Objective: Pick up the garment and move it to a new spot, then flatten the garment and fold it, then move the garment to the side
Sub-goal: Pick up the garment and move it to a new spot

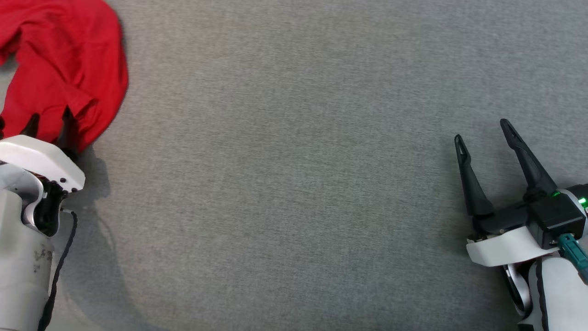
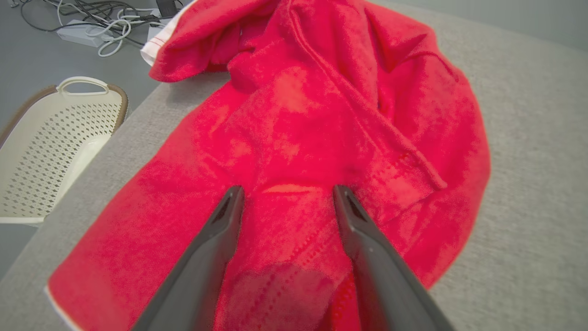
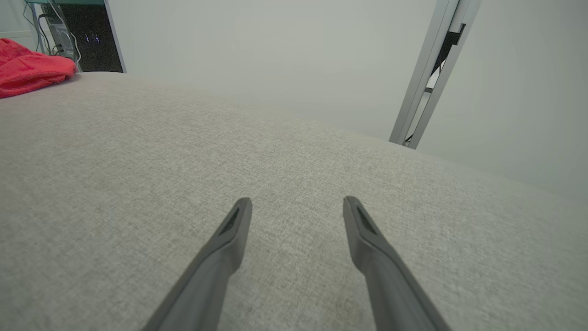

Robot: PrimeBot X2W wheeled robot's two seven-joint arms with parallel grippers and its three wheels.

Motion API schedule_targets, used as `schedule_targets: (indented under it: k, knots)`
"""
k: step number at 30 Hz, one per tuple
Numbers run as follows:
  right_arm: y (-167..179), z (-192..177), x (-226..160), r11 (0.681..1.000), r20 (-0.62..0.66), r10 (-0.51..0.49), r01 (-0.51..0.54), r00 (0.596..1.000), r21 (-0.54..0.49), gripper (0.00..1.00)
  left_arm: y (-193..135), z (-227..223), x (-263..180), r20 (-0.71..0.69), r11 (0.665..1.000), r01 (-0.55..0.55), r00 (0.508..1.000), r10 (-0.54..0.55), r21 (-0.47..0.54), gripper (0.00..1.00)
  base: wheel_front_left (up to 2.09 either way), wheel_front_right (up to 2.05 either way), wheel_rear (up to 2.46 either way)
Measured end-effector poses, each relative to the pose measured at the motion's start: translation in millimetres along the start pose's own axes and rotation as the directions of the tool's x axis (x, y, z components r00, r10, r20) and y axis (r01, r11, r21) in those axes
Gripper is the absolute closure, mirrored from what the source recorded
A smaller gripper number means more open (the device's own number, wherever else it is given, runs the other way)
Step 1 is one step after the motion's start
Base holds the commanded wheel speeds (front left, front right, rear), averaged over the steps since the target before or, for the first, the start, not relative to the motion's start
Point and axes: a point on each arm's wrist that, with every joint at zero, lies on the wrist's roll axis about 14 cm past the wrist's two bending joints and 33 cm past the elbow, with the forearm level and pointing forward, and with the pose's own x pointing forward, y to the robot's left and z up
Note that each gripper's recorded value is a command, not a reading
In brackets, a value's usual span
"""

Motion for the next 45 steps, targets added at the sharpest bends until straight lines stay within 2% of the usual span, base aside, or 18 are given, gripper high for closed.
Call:
schedule_targets:
  k: [3,4,5,6,10,15,19,21,24,27,28,29,35,37,39,42,44,45]
  knots:
    - [-9.4,-0.8,-4.2,1.000,-0.005,-0.026,0.026,1.000,0.000,0.00,-1.0,-11.3,10.9,-0.080,1.000,-0.005,0.997,0.006,0.018,0.00,0.00,0.00,0.00]
    - [-10.7,-0.6,-5.3,1.000,-0.006,-0.030,0.030,1.000,-0.001,0.00,-1.8,-12.8,12.9,-0.093,1.000,-0.004,0.996,0.006,0.023,0.15,0.00,0.00,0.00]
    - [-12.0,-0.1,-6.5,0.999,-0.006,-0.035,0.035,0.999,-0.001,0.00,-2.6,-13.0,14.2,-0.099,1.000,-0.002,0.995,0.005,0.025,0.78,0.00,0.00,0.00]
    - [-12.3,1.2,-7.3,0.999,-0.005,-0.037,0.037,0.999,-0.001,0.00,-2.8,-12.4,14.1,-0.101,1.000,-0.002,0.995,0.004,0.027,1.00,0.00,0.00,0.00]
    - [-14.6,8.6,-11.9,0.999,0.004,-0.054,0.053,0.999,0.010,0.00,-11.1,-10.1,9.7,-0.101,1.000,0.024,0.995,-0.024,0.000,1.00,0.00,0.00,0.00]
    - [-17.6,24.3,-21.3,0.996,0.028,-0.080,0.079,0.996,0.030,0.00,-43.6,21.2,-2.5,0.042,0.990,0.144,0.989,-0.144,-0.001,1.00,0.00,0.00,0.00]
    - [-21.6,41.6,-33.2,0.994,0.057,-0.105,0.103,0.993,0.039,0.00,-89.4,69.9,-23.1,0.201,0.954,0.298,0.933,-0.299,0.033,1.00,0.00,0.00,0.00]
    - [-24.7,51.1,-40.6,0.992,0.074,-0.121,0.118,0.990,0.042,0.00,-118.6,86.4,-39.1,0.252,0.920,0.387,0.886,-0.389,0.062,1.00,0.00,0.00,0.00]
    - [-33.4,62.3,-54.7,0.986,0.094,-0.159,0.153,0.983,0.062,0.00,-169.5,111.1,-67.1,0.322,0.844,0.528,0.786,-0.529,0.096,1.00,0.00,0.00,0.00]
    - [-45.7,71.4,-72.1,0.977,0.109,-0.207,0.199,0.972,0.080,0.00,-225.4,123.6,-102.0,0.355,0.733,0.673,0.664,-0.658,0.099,1.00,0.00,0.00,0.00]
    - [-45.7,71.4,-72.1,0.977,0.109,-0.207,0.199,0.972,0.080,0.00,-225.4,123.6,-102.0,0.355,0.733,0.673,0.664,-0.658,0.099,1.00,0.00,0.00,0.00]
    - [-50.3,73.4,-78.6,0.972,0.112,-0.226,0.217,0.968,0.087,0.00,-242.3,127.2,-113.9,0.365,0.696,0.712,0.626,-0.689,0.094,1.00,0.00,0.00,0.00]
    - [-76.5,84.8,-117.9,0.941,0.127,-0.333,0.321,0.934,0.106,0.00,-343.2,138.7,-196.1,0.412,0.430,0.903,0.384,-0.826,0.020,1.00,0.00,0.00,0.00]
    - [-86.3,88.6,-130.6,0.927,0.133,-0.371,0.358,0.919,0.112,0.00,-369.9,133.2,-220.2,0.411,0.332,0.941,0.326,-0.851,-0.058,1.00,0.00,0.00,0.00]
    - [-95.4,89.0,-143.6,0.911,0.130,-0.409,0.395,0.903,0.117,0.00,-391.3,124.2,-239.8,0.399,0.254,0.961,0.278,-0.874,-0.113,1.00,0.00,0.00,0.00]
    - [-107.4,86.2,-161.7,0.886,0.116,-0.460,0.447,0.880,0.123,0.00,-411.8,102.8,-247.9,0.346,0.196,0.953,0.268,-0.899,-0.229,1.00,0.00,0.00,0.00]
    - [-114.0,83.2,-172.2,0.870,0.103,-0.490,0.477,0.866,0.125,0.00,-417.3,80.8,-235.2,0.291,0.230,0.927,0.317,-0.903,-0.298,1.00,0.00,0.00,0.00]
    - [-116.6,81.0,-176.7,0.862,0.094,-0.503,0.490,0.859,0.126,0.00,-417.0,68.0,-221.6,0.253,0.271,0.903,0.362,-0.897,-0.332,1.00,0.00,0.00,0.00]
